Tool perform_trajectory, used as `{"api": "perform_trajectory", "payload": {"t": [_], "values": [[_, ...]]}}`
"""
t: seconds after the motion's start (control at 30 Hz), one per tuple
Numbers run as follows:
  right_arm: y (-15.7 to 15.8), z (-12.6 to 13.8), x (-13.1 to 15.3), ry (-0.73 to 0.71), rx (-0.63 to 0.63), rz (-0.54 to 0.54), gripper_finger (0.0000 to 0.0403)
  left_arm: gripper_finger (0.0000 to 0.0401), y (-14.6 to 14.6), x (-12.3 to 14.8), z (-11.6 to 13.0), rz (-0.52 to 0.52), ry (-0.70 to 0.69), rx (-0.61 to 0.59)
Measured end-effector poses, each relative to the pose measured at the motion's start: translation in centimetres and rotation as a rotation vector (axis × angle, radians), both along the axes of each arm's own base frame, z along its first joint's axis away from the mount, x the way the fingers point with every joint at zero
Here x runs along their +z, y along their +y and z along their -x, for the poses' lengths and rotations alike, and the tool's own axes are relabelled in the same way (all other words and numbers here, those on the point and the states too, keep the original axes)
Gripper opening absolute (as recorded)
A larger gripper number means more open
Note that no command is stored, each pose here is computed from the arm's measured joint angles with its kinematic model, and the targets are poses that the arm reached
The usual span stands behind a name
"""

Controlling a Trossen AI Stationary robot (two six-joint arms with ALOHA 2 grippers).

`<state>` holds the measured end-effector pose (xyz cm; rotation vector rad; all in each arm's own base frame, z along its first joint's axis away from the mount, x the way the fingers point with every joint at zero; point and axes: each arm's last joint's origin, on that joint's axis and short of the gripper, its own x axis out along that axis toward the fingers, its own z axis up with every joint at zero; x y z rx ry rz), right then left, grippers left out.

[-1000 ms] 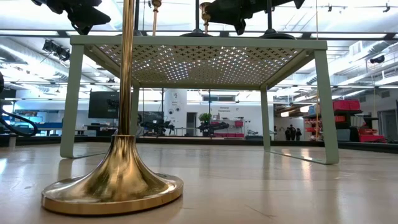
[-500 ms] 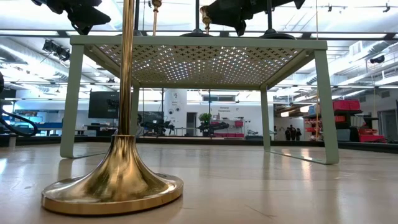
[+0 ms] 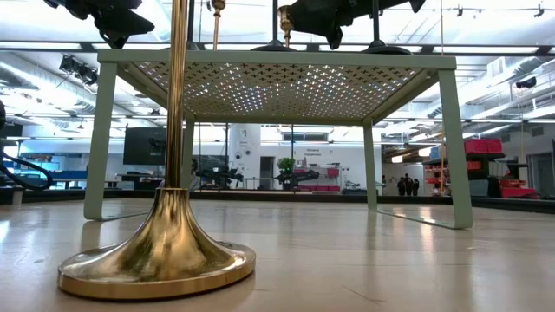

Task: Pick & Place candle stick holders
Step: Put the bottom right golden candle holder aligned with the black candle holder on the shelf

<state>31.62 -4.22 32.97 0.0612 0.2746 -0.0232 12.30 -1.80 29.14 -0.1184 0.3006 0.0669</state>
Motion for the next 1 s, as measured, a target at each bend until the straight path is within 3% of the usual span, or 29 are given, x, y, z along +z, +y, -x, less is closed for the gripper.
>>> {"api": "perform_trajectory", "payload": {"t": [0.57, 1.0], "values": [[-0.05, -0.03, 0.15, -0.015, -0.01, 0.012, 0.0197, 0.0218, 0.0, 0.0, 0.0, 0.001, 0.0, 0.0], [0.12, 0.9, 0.79, -0.006, -0.018, 0.037, 0.0206, 0.0218, 0.0, 0.0, 0.01, 0.001, 0.001, 0.0]]}}
